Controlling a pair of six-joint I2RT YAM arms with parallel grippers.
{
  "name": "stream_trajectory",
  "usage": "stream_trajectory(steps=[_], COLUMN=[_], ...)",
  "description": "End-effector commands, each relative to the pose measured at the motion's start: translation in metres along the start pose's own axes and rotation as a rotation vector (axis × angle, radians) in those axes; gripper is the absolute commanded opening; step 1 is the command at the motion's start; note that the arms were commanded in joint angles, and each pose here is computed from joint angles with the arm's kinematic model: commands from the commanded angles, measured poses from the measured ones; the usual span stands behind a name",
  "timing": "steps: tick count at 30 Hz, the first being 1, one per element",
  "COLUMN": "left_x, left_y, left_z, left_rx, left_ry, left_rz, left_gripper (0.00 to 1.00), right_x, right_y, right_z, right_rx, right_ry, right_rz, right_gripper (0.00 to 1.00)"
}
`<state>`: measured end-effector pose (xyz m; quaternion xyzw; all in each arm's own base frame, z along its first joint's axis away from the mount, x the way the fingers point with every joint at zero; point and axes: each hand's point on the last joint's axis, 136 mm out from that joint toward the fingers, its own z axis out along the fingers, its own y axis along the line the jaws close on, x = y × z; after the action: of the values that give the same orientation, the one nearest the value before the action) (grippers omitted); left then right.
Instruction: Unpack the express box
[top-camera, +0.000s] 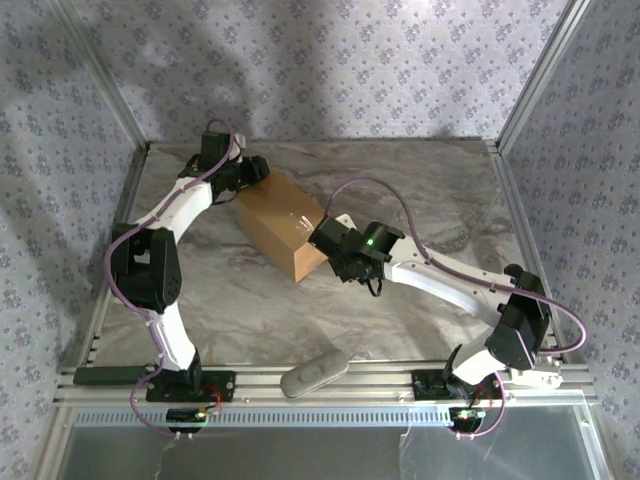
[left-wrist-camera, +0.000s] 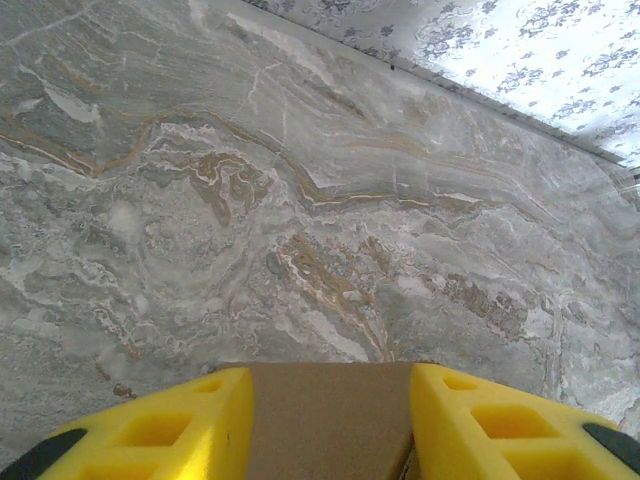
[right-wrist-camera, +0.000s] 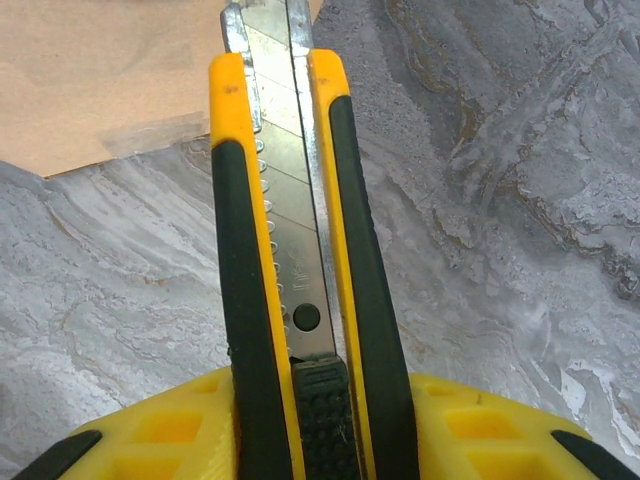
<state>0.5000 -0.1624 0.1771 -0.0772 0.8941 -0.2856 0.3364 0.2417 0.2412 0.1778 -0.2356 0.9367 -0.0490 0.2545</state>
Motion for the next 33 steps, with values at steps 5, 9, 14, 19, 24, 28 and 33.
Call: stream_trajectory(steps=[5, 9, 14, 19, 24, 28, 33], left_x=[0.076, 0.077, 0.078, 0.076, 0.069, 0.06, 0.045], left_y=[-0.049, -0.052, -0.054, -0.059, -0.064, -0.067, -0.061], left_z=[0.005, 0.005, 0.006, 0.005, 0.007, 0.007, 0.008], left_rx=[0.141, 0.144, 0.148, 0.157, 0.162, 0.155, 0.095], left_ry=[0.255, 0.256, 0.259, 0.254, 0.248, 0.237, 0.21], left_rz=[-0.038, -0.035, -0.03, -0.018, -0.006, 0.01, 0.028], left_gripper=[0.45, 0.45, 0.45, 0.45, 0.45, 0.45, 0.47], right_x=[-0.057, -0.054, -0.055, -0.056, -0.052, -0.048, -0.042], right_y=[0.046, 0.05, 0.041, 0.036, 0.039, 0.037, 0.027], right_z=[-0.02, -0.018, -0.014, -0.016, -0.013, -0.012, -0.01], right_rx=[-0.234, -0.243, -0.173, -0.11, -0.117, -0.108, -0.06], right_ry=[-0.192, -0.188, -0.193, -0.214, -0.204, -0.195, -0.174], right_rz=[0.054, 0.037, 0.017, -0.034, -0.03, -0.014, 0.009], right_gripper=[0.0, 0.0, 0.0, 0.0, 0.0, 0.0, 0.0])
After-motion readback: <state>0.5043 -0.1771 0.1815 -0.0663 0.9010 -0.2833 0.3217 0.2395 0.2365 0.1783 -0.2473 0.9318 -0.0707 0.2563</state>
